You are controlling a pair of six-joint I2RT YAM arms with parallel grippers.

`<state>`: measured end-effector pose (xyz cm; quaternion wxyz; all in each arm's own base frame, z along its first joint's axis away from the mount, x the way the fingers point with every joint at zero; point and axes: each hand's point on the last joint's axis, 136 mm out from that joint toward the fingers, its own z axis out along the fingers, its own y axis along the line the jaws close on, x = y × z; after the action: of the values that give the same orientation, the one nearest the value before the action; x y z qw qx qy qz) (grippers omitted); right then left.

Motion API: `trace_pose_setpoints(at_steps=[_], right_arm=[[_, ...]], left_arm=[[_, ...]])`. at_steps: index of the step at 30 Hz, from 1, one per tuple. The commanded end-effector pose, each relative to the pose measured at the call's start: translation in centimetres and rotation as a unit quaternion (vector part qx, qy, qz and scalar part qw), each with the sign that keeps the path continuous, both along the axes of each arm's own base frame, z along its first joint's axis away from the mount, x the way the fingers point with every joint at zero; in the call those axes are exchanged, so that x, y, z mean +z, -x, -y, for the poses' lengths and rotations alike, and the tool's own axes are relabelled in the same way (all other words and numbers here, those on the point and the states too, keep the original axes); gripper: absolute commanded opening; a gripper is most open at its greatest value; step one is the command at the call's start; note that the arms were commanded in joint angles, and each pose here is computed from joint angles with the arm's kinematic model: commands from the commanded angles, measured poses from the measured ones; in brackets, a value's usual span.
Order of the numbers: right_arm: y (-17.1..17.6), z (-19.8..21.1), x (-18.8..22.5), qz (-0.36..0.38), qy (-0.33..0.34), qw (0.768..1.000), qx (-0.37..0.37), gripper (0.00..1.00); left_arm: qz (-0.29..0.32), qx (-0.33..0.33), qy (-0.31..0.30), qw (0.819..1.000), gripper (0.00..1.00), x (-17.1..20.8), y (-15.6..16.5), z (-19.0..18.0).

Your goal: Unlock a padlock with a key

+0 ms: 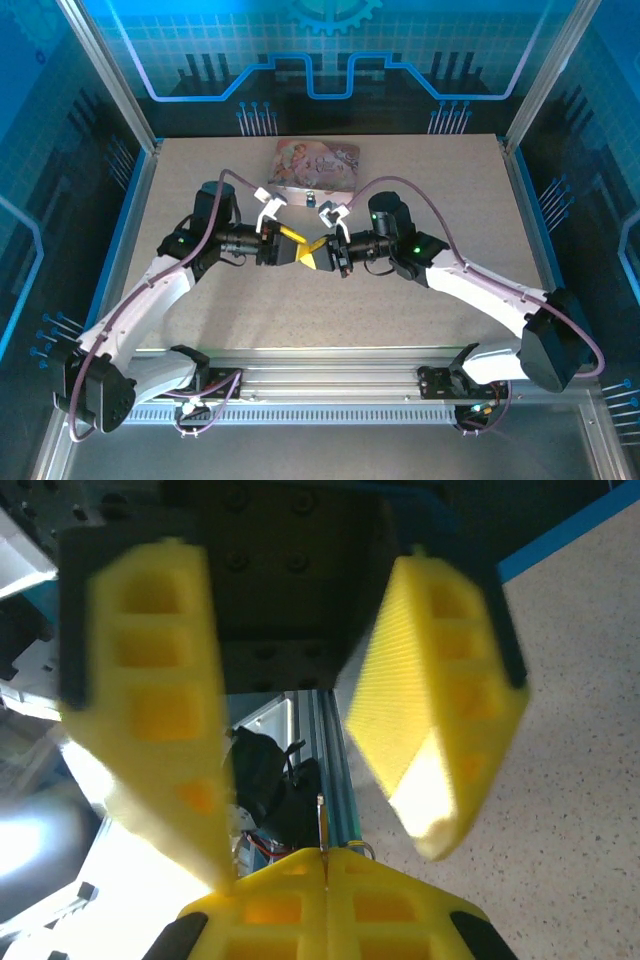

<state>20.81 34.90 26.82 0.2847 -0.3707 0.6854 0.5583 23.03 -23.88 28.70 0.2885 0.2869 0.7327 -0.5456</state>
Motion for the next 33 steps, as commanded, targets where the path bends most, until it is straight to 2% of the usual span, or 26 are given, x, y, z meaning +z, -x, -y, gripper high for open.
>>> trace_pose_setpoints(at_steps=[1, 4, 9, 18, 21, 28, 33], right_arm=[[-0.6, -0.5, 0.6, -0.004, -0.027, 1.0, -0.011, 0.0], [-1.2, -0.3, 0.7, -0.002, -0.03, 0.999, -0.026, 0.0], [-2.2, 0.4, 0.4, -0.016, -0.036, 0.998, -0.054, 0.0], [-2.4, 0.8, -0.2, -0.028, -0.039, 0.997, -0.064, 0.0], [-2.4, 0.8, -0.1, -0.028, -0.041, 0.997, -0.065, 0.0], [-2.3, 1.0, 0.0, -0.027, -0.043, 0.996, -0.067, 0.0], [-2.3, 1.1, 0.1, -0.028, -0.043, 0.996, -0.067, 0.0]], left_arm=[[0.02, 0.051, 0.014, 0.998, 0.55, 1.3, -0.9, -0.6], [0.013, 0.078, 0.024, 0.997, 0.54, 1.2, -1.3, -1.3], [0.003, 0.085, 0.043, 0.995, 0.51, 0.2, -0.9, -1.7], [0.018, 0.062, 0.083, 0.994, 0.25, 0.3, -0.1, -1.4], [0.015, 0.063, 0.081, 0.995, 0.22, 0.0, -0.3, -1.4], [0.006, 0.066, 0.072, 0.995, 0.26, -1.2, -0.6, -1.4], [0.001, 0.075, 0.058, 0.995, 0.35, -2.1, -0.6, -1.6]])
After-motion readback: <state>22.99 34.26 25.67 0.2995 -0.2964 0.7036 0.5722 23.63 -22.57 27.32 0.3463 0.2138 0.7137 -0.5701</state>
